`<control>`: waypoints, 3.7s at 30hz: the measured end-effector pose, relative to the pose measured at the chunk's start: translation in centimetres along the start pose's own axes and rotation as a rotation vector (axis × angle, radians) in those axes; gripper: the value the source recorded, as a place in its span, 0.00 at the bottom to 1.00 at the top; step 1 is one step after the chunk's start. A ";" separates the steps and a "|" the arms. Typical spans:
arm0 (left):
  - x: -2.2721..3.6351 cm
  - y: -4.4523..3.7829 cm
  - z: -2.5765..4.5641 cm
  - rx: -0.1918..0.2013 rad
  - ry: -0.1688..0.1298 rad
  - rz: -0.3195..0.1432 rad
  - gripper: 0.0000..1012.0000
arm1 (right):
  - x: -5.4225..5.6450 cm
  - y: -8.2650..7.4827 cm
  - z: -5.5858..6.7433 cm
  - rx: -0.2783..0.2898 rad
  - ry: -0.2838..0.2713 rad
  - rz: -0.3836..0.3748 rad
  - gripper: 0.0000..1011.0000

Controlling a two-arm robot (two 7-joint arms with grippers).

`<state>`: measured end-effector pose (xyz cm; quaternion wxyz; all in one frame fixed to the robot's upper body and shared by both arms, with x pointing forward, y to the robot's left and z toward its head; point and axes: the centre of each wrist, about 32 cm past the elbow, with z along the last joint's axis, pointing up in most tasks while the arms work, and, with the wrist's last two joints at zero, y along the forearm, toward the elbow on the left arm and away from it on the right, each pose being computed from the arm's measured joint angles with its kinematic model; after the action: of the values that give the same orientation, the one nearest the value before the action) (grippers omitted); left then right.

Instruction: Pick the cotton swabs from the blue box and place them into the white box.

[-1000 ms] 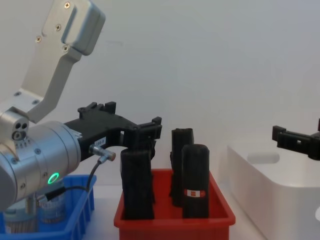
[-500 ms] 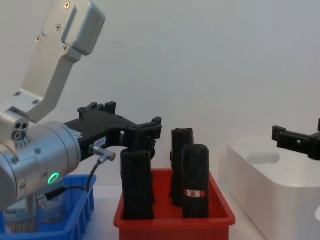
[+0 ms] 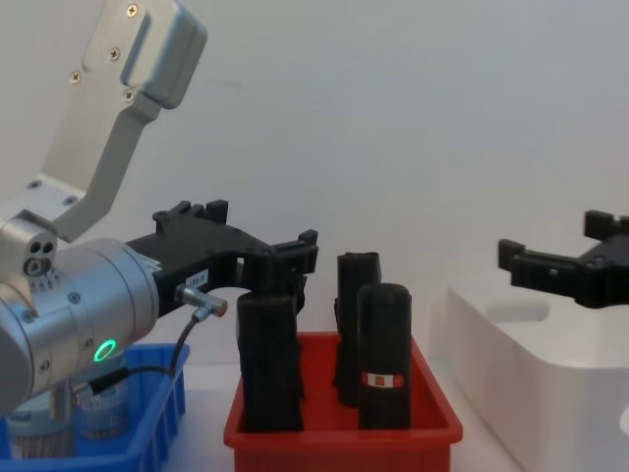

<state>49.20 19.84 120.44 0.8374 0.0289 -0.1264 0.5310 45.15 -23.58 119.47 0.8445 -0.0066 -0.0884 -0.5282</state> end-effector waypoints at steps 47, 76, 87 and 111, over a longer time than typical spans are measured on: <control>0.00 0.00 0.00 0.000 0.000 0.000 0.99 | -2.1 11.4 1.6 -0.404 0.024 0.204 0.99; 0.01 0.01 0.00 0.000 0.000 0.000 0.99 | -4.1 14.1 1.2 -0.427 0.033 0.180 0.99; 1.25 1.97 0.11 0.041 -0.013 0.037 0.99 | -4.2 14.2 1.2 -0.427 0.031 0.178 0.96; 4.39 6.52 1.39 0.152 -0.012 0.116 0.99 | -4.3 14.3 1.2 -0.428 0.030 0.177 0.42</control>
<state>44.88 26.29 122.29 0.7998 0.0883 -0.0923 0.5865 55.96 -13.28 121.11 0.8681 -0.1852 0.0391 -0.4589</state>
